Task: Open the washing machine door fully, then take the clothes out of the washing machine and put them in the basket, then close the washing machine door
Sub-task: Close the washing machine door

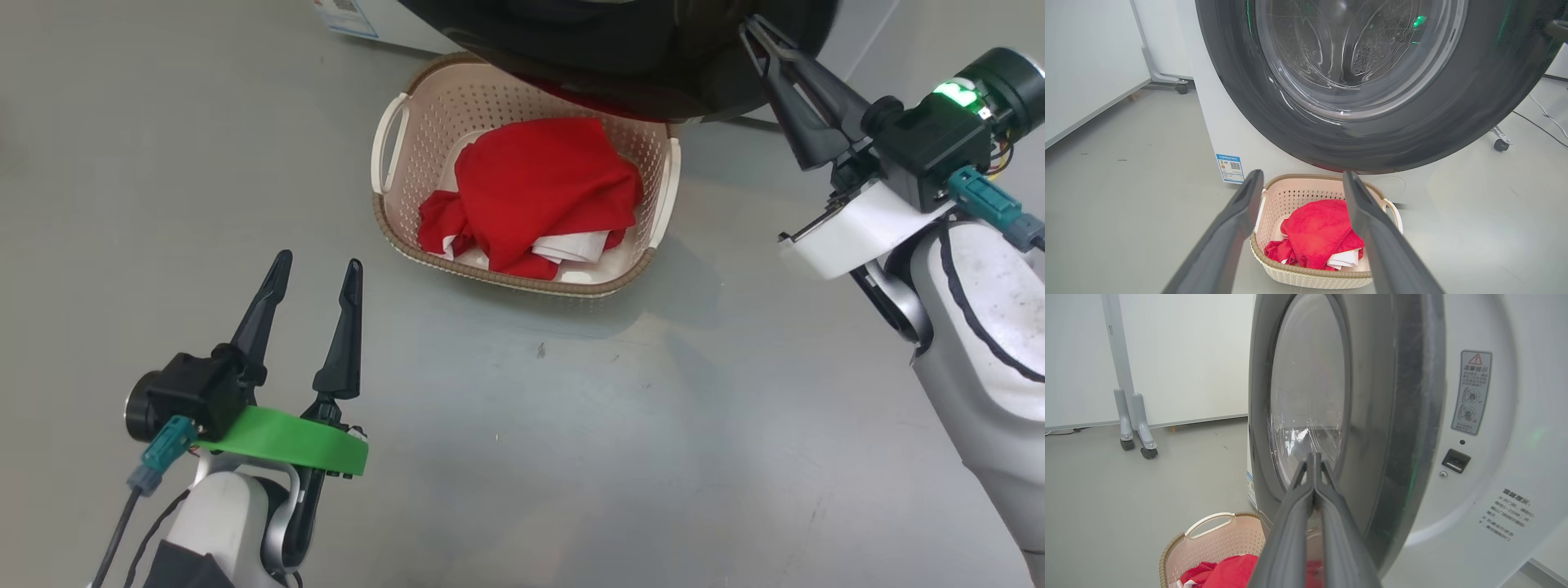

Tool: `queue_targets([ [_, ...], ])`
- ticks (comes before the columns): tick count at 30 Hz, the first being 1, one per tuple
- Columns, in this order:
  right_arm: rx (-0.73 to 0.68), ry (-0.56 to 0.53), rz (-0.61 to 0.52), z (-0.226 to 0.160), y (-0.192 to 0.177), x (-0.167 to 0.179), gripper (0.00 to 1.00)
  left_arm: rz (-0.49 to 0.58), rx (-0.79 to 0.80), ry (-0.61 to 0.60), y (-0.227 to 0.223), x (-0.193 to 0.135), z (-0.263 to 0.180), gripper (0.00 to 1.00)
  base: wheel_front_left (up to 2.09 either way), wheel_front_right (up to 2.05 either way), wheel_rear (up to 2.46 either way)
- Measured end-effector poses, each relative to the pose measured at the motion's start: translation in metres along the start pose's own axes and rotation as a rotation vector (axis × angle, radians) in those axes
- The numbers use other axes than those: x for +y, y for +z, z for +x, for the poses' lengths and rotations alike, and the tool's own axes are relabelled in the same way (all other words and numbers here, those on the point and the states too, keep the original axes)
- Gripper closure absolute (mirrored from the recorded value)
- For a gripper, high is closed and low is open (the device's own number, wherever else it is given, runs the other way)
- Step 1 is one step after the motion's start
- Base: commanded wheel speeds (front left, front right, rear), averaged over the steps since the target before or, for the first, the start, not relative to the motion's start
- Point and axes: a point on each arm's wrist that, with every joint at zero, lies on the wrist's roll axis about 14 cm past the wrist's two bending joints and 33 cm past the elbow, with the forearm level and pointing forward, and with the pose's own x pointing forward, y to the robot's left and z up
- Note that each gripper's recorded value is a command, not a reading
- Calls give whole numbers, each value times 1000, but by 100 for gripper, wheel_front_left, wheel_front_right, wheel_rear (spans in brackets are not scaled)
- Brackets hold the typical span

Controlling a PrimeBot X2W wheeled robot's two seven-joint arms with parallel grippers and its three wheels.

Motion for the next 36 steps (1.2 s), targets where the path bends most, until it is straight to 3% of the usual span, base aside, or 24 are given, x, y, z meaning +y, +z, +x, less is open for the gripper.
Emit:
queue_targets([
  [15, -13, -46, 22, 30, -22, -42, 100, 18, 35, 60, -13, 23, 8, 0, 0, 0, 0],
  [19, -34, -85, 28, 36, -21, -62, 100, -39, 25, 88, -13, 29, 12, 0, 0, 0, 0],
  [36, -58, -171, -40, 60, -25, -131, 100, -27, 65, 111, -30, 41, 23, 0, 0, 0, 0],
])
